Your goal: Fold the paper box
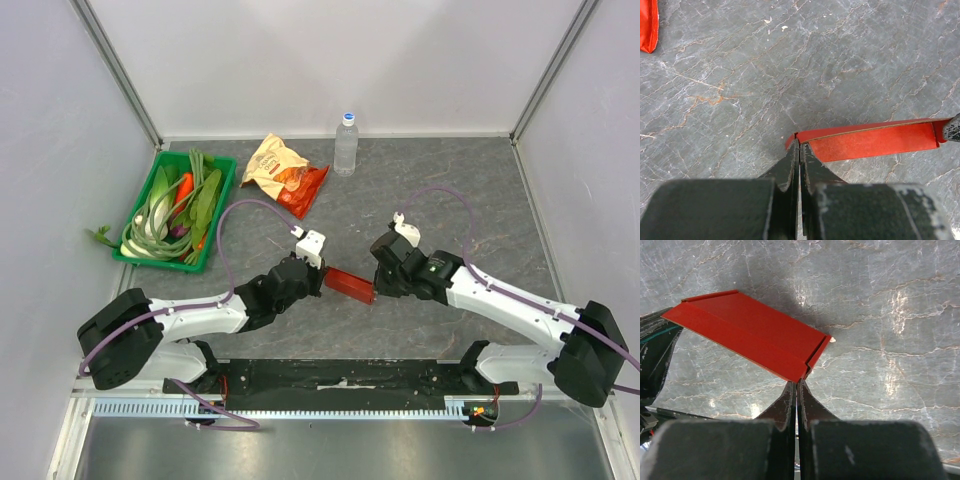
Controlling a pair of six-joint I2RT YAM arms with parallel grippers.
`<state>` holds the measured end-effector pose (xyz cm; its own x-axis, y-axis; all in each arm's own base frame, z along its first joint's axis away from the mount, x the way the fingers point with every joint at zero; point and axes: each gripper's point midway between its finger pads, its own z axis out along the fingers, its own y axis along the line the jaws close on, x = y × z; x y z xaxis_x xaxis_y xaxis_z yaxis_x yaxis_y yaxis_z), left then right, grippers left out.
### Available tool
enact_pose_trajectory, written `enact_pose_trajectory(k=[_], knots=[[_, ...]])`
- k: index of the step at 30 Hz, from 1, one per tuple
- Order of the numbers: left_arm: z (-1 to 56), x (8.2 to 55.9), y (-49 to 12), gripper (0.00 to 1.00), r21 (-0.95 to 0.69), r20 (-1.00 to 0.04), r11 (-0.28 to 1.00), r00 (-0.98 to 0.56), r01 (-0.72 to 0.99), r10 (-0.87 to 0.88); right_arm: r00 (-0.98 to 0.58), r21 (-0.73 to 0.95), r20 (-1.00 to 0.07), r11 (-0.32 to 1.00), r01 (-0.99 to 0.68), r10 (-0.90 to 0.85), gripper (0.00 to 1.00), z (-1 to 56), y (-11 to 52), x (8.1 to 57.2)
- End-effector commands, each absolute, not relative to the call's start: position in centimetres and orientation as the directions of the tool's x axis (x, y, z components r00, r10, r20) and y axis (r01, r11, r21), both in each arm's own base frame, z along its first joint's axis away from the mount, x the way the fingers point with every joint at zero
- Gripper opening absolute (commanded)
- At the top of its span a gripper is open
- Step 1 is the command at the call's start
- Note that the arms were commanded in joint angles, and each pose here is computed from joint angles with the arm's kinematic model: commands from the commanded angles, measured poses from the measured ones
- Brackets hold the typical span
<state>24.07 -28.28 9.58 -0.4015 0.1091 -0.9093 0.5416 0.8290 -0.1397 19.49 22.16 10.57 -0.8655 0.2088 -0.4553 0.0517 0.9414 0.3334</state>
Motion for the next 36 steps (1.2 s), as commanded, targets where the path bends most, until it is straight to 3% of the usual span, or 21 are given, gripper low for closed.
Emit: enact_pose_trajectory(k=[1,7,21,29,33,36], knots=[[4.6,20.7,-27.4,0.02,-0.126,-0.813,0.809,-0.527,0.574,0.247,-0.838,0.487,-0.437,0.869,0.086,0.327,0.00,12.0,24.8,20.6],[4.8,20.8,-27.4,0.02,-0.123,-0.817,0.812,-0.523,0.571,0.244,-0.843,0.427,-0.456,0.901,0.075,0.286,0.00,11.0,23.9,20.4],[3.4,20.6,-26.4,0.02,-0.146,-0.839,0.831,-0.512,0.537,0.184,-0.770,0.182,-0.632,0.982,-0.042,0.084,0.00,9.8,23.3,19.2],[1.6,20.7,-25.9,0.02,-0.126,-0.835,0.848,-0.517,0.514,0.189,-0.731,0.208,-0.678,0.974,-0.090,0.078,0.00,9.0,23.7,19.0],[1.0,20.5,-25.6,0.02,-0.116,-0.832,0.858,-0.521,0.501,0.192,-0.728,0.208,-0.686,0.963,-0.169,0.021,0.12,9.9,23.8,18.6],[1.1,20.5,-25.5,0.02,-0.115,-0.834,0.860,-0.519,0.498,0.190,-0.723,0.239,-0.691,0.943,-0.231,-0.002,0.26,11.3,24.1,17.9]])
